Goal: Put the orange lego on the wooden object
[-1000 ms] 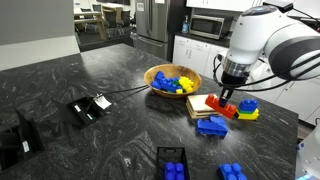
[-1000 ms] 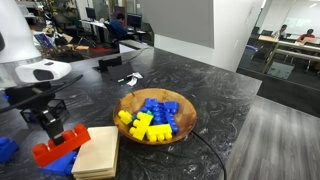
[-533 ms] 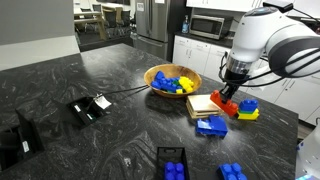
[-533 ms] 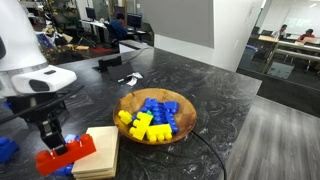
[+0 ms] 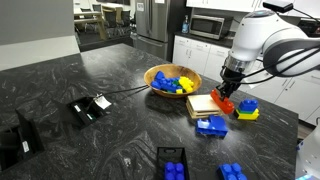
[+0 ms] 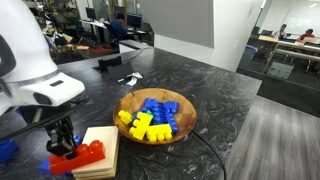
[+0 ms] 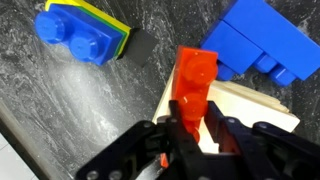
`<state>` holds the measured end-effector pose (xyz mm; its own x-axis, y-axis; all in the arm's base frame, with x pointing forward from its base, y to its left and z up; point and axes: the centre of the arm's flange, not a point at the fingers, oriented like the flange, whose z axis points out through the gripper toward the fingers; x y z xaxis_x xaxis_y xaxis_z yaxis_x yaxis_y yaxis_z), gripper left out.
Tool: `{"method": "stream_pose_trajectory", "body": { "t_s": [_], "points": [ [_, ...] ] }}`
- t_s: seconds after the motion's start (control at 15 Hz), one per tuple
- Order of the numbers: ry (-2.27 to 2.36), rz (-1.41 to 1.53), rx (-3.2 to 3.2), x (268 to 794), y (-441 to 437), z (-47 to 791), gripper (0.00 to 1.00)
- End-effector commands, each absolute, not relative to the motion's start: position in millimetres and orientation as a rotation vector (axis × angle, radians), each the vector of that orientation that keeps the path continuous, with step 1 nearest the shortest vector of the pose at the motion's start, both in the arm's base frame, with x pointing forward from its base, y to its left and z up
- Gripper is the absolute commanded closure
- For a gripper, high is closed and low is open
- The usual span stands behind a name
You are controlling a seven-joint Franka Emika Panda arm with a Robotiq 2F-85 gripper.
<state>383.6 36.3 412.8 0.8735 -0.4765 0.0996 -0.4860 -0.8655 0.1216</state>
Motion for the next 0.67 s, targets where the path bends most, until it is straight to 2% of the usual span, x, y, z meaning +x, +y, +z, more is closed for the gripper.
{"method": "stream_pose_trajectory", "body": {
  "t_s": [0.0, 0.27, 0.33, 0.4, 0.47, 0.6],
  "points": [
    [-0.845, 0.179, 2.894, 389.4, 30.1, 408.4, 0.93],
    [-0.896, 0.224, 2.907, 393.1, 25.2, 404.0, 0.93],
    [-0.895, 0.231, 2.915, 393.9, 24.7, 402.6, 0.85],
    [-0.895, 0.244, 2.922, 395.0, 24.3, 402.3, 0.55],
    [-0.899, 0.251, 2.924, 395.8, 23.8, 402.3, 0.44],
    [-0.907, 0.268, 2.931, 396.9, 23.5, 400.7, 0.31]
  ]
}}
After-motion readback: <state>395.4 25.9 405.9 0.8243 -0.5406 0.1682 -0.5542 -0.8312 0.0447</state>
